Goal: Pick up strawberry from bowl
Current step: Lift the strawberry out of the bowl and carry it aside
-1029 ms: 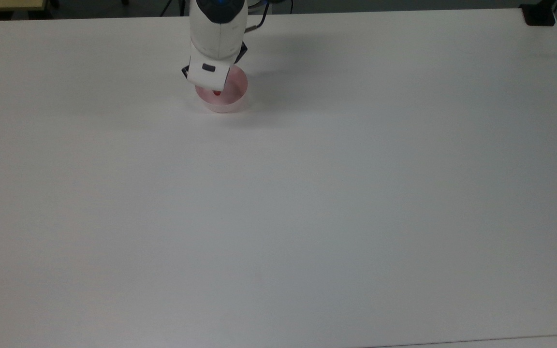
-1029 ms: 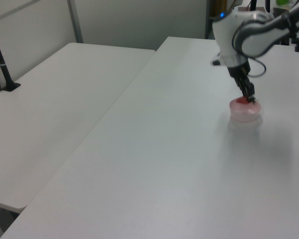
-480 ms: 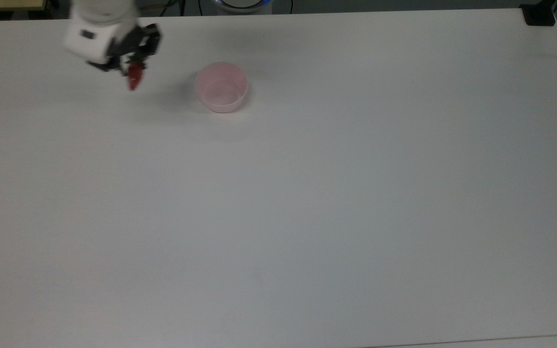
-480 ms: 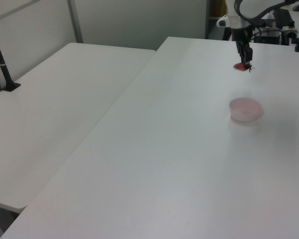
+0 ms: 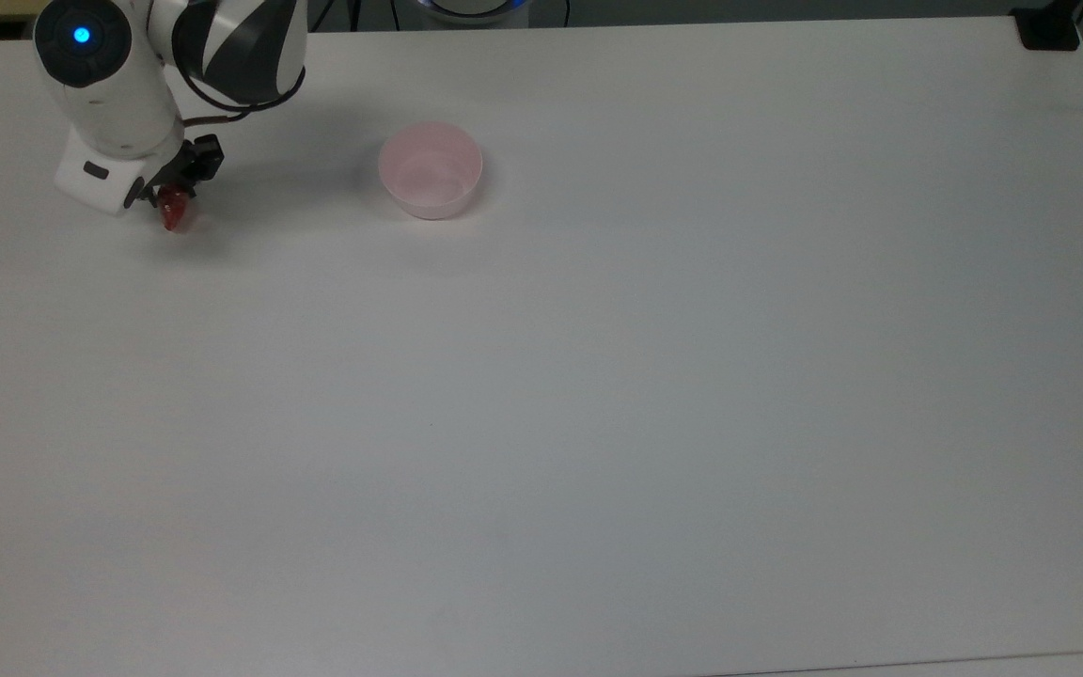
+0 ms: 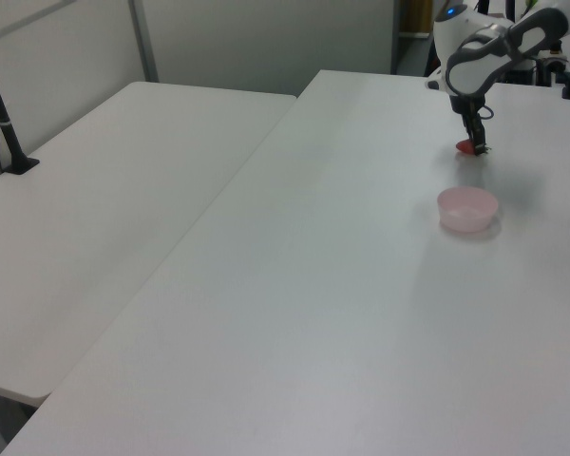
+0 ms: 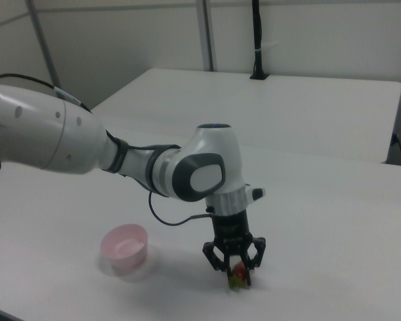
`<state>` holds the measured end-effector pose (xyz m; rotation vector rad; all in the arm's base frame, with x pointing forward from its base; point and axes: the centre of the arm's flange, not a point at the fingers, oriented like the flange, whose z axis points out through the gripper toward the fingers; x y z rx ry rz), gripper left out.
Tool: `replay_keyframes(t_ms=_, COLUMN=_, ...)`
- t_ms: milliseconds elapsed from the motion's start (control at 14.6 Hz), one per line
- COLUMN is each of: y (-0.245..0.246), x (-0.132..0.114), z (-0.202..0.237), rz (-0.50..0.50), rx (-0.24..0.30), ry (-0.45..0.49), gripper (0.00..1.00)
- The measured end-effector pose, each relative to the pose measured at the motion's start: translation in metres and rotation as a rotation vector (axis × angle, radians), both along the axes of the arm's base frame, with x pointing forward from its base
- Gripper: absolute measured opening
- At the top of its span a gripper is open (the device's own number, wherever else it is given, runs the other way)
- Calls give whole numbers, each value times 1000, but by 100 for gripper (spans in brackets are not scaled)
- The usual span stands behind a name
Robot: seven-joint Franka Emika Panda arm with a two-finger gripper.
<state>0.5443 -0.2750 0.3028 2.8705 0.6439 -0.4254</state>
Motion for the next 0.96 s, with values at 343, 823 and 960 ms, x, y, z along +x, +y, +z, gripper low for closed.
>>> replay_keyframes(t_ms=343, y=-11, x=7, z=35, rz=-100, rx=-42, ry=-82, gripper=61)
replay_keyframes(t_ms=823, y=192, x=44, z=246, rz=-339, rx=31, ry=-276, gripper=100)
replay_keyframes(t_ms=960, y=228, x=42, z=266, rz=-357, rx=88, ry=-313, gripper=100)
